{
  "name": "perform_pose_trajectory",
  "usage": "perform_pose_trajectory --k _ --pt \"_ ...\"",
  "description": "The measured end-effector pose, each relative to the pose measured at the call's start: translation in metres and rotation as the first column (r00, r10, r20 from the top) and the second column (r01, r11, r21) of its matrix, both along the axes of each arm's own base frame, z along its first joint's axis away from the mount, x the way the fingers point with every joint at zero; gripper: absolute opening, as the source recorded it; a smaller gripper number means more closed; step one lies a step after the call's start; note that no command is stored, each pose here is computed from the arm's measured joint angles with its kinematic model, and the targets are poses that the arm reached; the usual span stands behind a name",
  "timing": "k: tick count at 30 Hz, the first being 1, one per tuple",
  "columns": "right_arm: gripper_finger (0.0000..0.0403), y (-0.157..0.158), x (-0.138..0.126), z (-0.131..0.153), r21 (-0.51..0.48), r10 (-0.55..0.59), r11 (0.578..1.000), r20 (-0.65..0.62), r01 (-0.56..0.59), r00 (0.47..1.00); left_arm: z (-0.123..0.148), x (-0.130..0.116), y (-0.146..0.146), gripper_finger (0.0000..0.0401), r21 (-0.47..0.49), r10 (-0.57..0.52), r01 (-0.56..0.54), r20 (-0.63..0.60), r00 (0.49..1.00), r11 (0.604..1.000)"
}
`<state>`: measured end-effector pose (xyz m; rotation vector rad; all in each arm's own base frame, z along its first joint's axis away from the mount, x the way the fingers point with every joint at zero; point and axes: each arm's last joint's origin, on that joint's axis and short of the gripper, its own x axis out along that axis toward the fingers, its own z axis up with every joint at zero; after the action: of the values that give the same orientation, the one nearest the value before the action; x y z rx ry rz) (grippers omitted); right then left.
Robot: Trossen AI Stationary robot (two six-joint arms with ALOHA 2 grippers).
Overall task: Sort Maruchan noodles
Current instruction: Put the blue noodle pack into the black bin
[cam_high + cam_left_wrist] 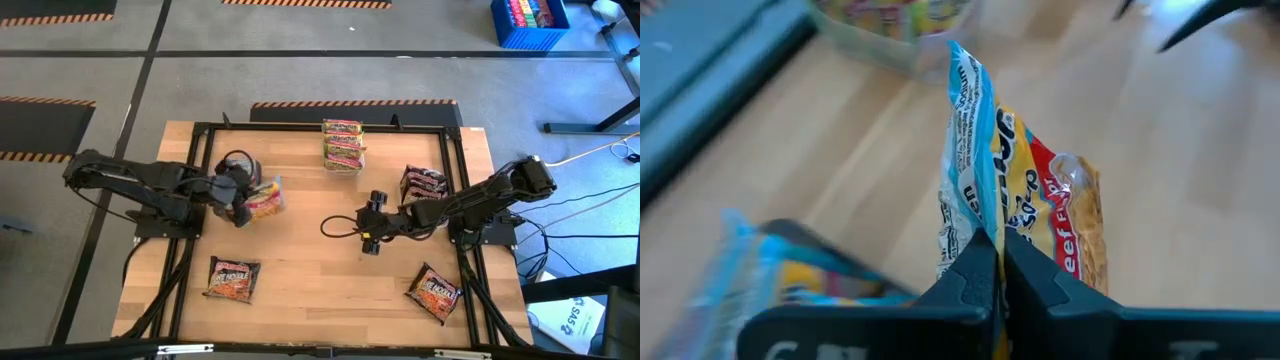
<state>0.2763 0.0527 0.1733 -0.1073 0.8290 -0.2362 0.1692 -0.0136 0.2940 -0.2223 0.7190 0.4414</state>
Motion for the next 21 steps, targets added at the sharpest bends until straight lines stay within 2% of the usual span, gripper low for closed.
perform_pose_trajectory --k 5,8,13,18,21 --pt "0.0237 0.001 0.003 0.001 0.009 -0.005 1.000 0.029 0.005 1.000 0.004 -0.018 0.000 0.0000 0.151 -0.024 0.034 -0.067 0.997 0.988" --pt "0.0237 0.001 0.004 -0.001 0.011 -0.005 1.000 0.034 0.005 0.999 0.002 -0.029 0.002 0.0000 0.232 0.000 0.040 -0.170 0.986 0.972" --pt "0.0237 0.001 0.004 -0.001 0.015 -0.023 1.000 0.038 0.022 0.999 -0.005 -0.042 0.001 0.0000 0.266 0.016 0.070 -0.308 0.951 0.961" --pt "0.0237 0.001 0.005 -0.001 0.013 -0.025 1.000 0.042 0.024 0.999 -0.005 -0.039 -0.006 0.0000 0.270 -0.053 0.137 -0.298 0.953 0.953" --pt "0.0237 0.001 0.005 -0.001 0.014 -0.024 1.000 0.042 0.024 0.999 -0.007 -0.038 -0.010 0.0000 0.297 -0.055 0.148 -0.301 0.952 0.943"
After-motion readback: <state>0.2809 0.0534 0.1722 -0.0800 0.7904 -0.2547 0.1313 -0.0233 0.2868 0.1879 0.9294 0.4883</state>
